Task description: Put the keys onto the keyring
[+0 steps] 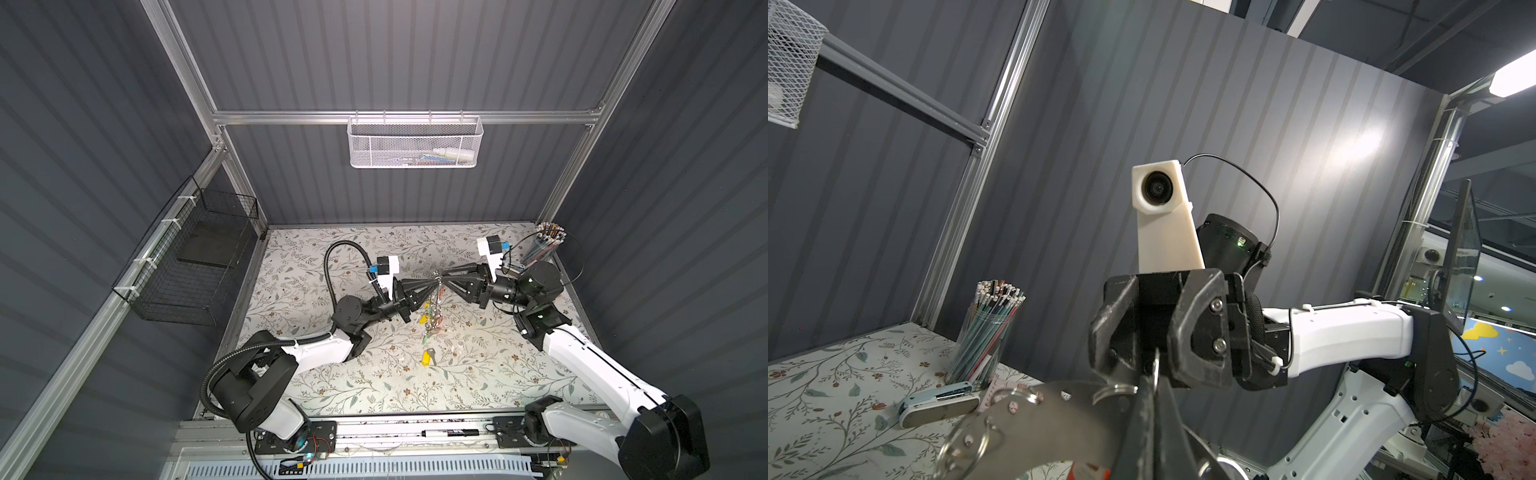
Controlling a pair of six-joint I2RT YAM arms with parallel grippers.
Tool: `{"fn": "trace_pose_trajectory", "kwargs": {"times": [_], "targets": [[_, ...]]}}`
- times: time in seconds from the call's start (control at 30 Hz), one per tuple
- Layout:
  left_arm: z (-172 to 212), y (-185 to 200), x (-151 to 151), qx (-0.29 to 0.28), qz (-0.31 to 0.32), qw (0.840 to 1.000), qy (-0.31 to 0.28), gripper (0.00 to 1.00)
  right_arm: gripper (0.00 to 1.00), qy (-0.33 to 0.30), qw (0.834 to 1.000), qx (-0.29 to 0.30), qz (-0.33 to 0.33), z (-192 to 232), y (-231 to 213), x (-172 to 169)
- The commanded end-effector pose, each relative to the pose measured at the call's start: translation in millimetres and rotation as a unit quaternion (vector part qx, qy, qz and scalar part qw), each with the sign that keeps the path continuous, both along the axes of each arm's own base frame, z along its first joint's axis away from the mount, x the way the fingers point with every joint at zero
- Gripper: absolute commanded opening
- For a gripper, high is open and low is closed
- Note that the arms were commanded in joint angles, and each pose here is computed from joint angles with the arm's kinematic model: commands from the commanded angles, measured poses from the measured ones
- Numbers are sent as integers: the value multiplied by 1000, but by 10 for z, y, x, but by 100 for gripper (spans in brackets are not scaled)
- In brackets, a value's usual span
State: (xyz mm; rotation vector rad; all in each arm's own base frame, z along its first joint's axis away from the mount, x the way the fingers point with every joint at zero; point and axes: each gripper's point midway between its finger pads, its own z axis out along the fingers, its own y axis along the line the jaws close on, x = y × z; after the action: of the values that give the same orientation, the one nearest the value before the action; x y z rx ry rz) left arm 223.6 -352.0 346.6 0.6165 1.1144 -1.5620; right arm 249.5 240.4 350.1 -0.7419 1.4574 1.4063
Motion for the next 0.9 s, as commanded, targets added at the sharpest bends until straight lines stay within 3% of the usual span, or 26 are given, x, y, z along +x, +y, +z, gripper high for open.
{"fn": "trace_pose_trajectory", "kwargs": {"times": [0.0,0.6,0.87], "targets": [[155,31,-51,-26,-2,999,-24,0,37,-19,1000,17,5,142,-42,-22],[158,17,-35,-31,-5,999,-21,0,35,12,1000,-12,18,-114,83,16],[130,30,2,-29,8,999,-17,0,28,14,1000,-14,20,-156,82,-6]]}}
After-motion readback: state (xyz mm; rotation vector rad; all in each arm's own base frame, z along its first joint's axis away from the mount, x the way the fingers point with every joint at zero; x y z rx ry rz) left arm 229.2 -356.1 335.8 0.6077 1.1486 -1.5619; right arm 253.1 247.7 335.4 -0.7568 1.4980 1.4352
